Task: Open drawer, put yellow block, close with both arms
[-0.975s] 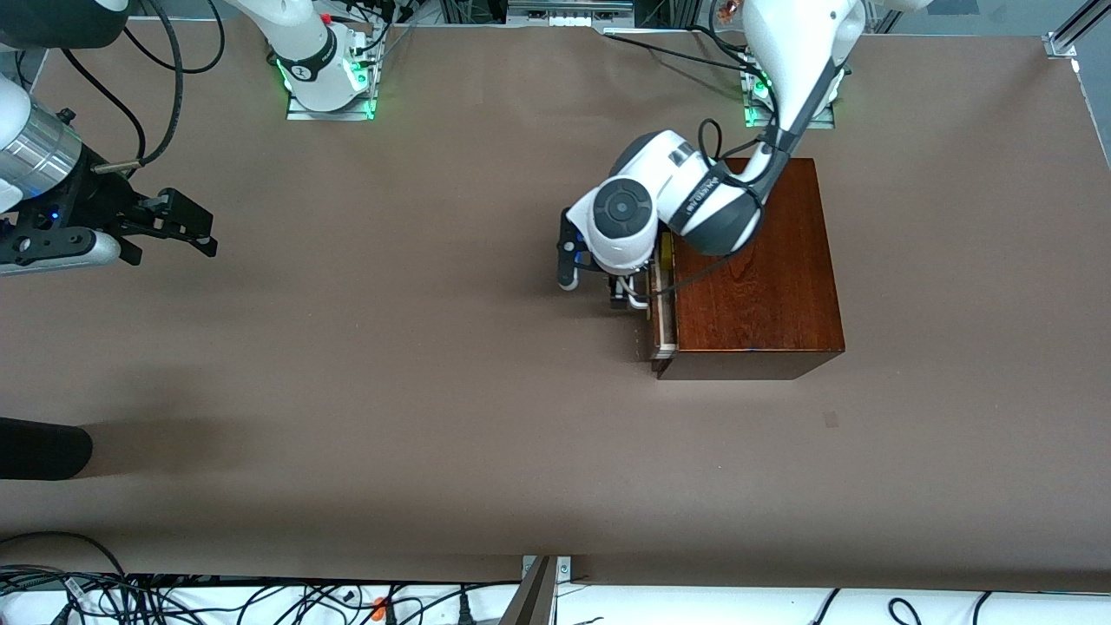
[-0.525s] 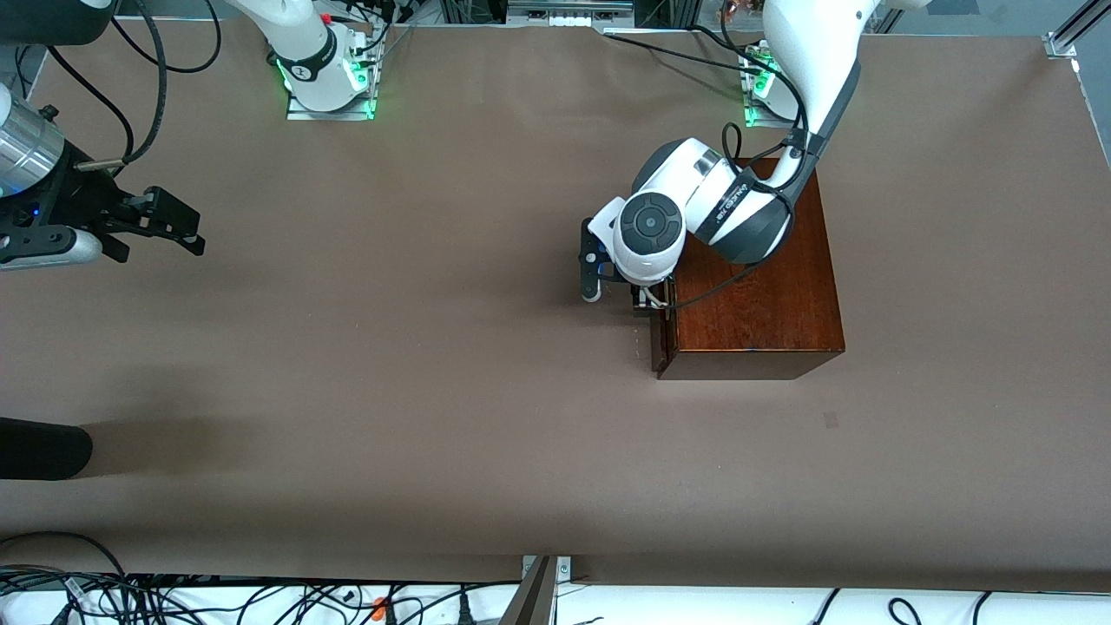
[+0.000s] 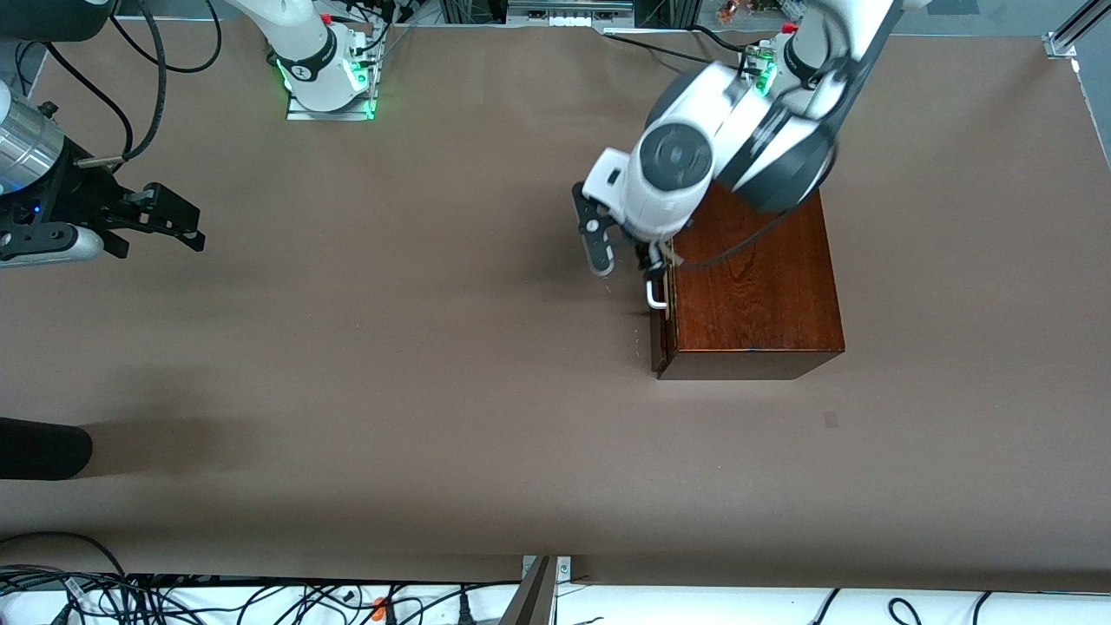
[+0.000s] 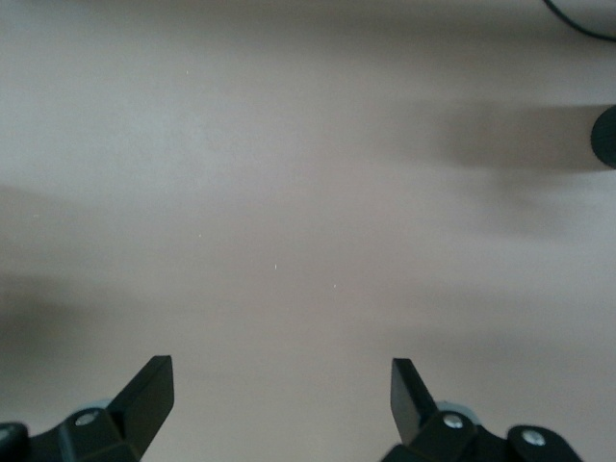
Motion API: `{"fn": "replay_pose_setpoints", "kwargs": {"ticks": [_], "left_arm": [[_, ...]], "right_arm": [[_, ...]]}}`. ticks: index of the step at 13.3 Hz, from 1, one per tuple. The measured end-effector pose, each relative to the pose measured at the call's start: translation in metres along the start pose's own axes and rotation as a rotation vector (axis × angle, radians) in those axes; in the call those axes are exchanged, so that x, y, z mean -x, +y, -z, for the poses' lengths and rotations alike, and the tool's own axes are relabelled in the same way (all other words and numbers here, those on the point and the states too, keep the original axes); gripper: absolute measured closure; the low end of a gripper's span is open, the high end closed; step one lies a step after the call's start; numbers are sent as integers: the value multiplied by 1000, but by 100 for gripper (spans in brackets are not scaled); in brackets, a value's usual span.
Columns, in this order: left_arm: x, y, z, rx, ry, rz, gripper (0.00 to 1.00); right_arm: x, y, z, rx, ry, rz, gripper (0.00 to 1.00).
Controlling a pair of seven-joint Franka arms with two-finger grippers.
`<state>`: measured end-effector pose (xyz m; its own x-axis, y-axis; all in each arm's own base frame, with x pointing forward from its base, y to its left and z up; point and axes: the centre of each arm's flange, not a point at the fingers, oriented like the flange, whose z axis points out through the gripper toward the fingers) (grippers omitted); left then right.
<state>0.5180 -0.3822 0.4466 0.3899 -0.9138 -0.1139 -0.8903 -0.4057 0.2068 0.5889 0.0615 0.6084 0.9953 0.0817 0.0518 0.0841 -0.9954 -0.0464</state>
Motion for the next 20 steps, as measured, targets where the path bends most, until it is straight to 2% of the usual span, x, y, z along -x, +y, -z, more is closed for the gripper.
{"fn": "replay_pose_setpoints", "kwargs": {"ticks": [3,5,8,11,13,14,16,20], "left_arm": [[52,-8,67,-8,-59,270,0],[90,-37,94,-46,-60,399,0],[151,-74,134,-76,5,541,0],[224,-99,173,-105,81,809,0],[264,-113,186,-129,160,965,0],[277,-117,185,-138,194,1039,0],[294,-125,170,-128,208,1166,0],[297,-133,142,-106,170,1201,0]], "right_arm": [[4,-3,-3,-1,-33,5,0],[4,-2,-3,0,-36,4,0],[4,-3,-3,-1,-37,5,0],[4,-3,-3,-1,-37,6,0],[4,-4,-3,-1,-37,6,0],[4,-4,-3,-1,-37,7,0],[4,-5,-3,-1,-37,8,0],[4,-5,-3,-1,-37,9,0]]}}
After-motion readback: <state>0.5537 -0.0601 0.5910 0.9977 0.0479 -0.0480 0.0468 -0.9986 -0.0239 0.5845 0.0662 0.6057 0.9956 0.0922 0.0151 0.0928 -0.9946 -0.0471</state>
